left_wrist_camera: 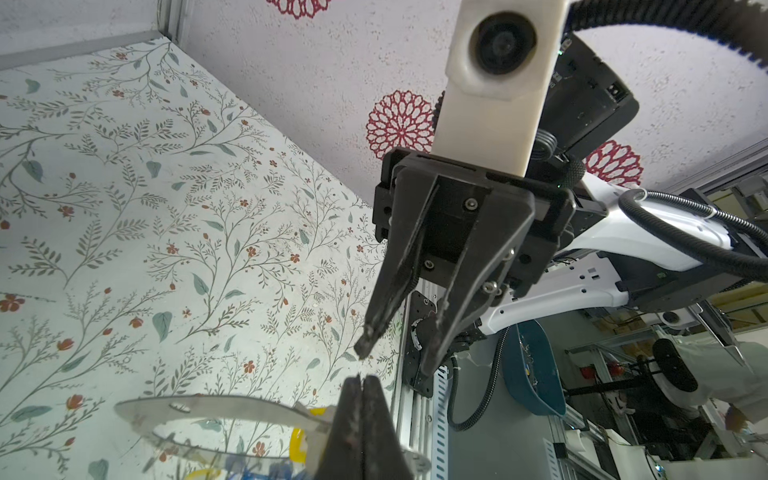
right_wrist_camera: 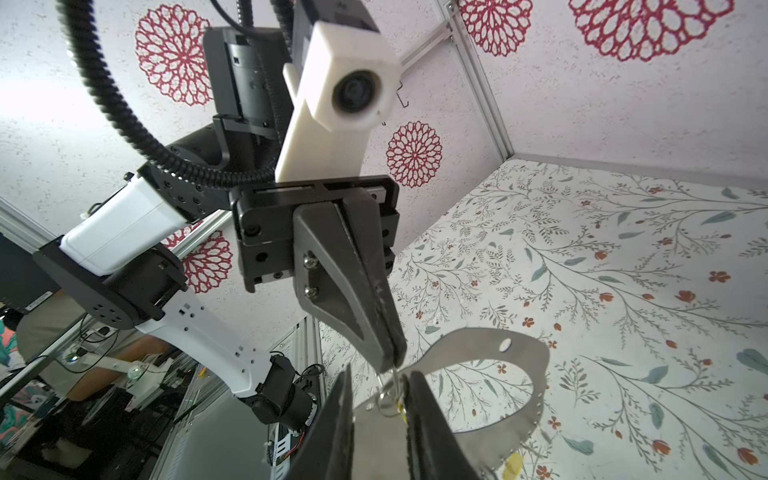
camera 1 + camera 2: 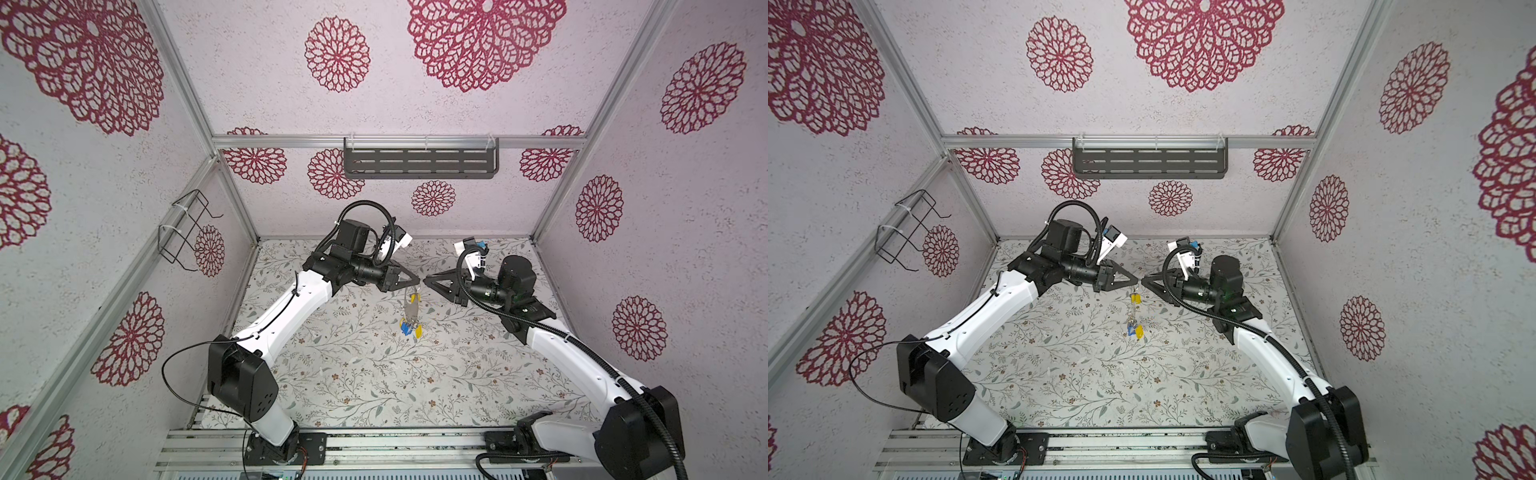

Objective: Remove the keys from the keyring

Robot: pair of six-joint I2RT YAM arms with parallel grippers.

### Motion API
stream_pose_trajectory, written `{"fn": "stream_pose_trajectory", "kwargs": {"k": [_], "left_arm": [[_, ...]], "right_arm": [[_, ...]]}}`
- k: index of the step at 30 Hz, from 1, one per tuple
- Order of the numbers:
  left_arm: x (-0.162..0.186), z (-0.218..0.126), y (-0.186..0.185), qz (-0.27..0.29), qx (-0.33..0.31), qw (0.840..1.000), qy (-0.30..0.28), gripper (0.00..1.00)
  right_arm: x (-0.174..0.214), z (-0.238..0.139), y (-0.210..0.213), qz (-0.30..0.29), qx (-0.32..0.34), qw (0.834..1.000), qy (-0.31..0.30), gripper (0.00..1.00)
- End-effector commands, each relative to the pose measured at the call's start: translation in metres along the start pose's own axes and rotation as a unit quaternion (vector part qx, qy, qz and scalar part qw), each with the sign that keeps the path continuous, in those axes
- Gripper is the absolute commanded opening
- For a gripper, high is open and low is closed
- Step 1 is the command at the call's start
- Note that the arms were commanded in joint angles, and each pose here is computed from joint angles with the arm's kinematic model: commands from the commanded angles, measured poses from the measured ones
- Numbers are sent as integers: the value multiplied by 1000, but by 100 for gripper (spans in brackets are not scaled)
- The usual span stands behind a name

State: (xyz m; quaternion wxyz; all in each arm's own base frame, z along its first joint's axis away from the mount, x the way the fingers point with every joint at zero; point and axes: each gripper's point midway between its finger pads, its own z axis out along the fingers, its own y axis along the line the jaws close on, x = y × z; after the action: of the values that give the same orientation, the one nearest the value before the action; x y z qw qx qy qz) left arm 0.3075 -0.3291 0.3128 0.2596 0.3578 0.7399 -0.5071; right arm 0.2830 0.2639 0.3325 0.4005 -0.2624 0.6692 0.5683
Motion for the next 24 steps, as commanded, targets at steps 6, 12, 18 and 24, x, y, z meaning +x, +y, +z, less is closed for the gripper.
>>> {"fn": "stream_pose_trajectory", "kwargs": {"k": [6, 12, 18, 24], "left_arm": [[-16, -3, -19, 36, 26, 999, -11, 0], [-18, -3, -22, 39, 28, 999, -14, 0], [-19, -1, -22, 38, 29, 999, -13, 0], [-19, 1, -22, 38, 29, 999, -13, 0]], "right_arm": [[-4, 4, 6, -21, -13, 1000, 4, 30], [-2, 2, -6, -18, 11, 1000, 3, 33], [-9, 5, 5, -17, -14, 1000, -9, 15], [-5, 14, 11, -12, -37, 999, 1, 16]]}}
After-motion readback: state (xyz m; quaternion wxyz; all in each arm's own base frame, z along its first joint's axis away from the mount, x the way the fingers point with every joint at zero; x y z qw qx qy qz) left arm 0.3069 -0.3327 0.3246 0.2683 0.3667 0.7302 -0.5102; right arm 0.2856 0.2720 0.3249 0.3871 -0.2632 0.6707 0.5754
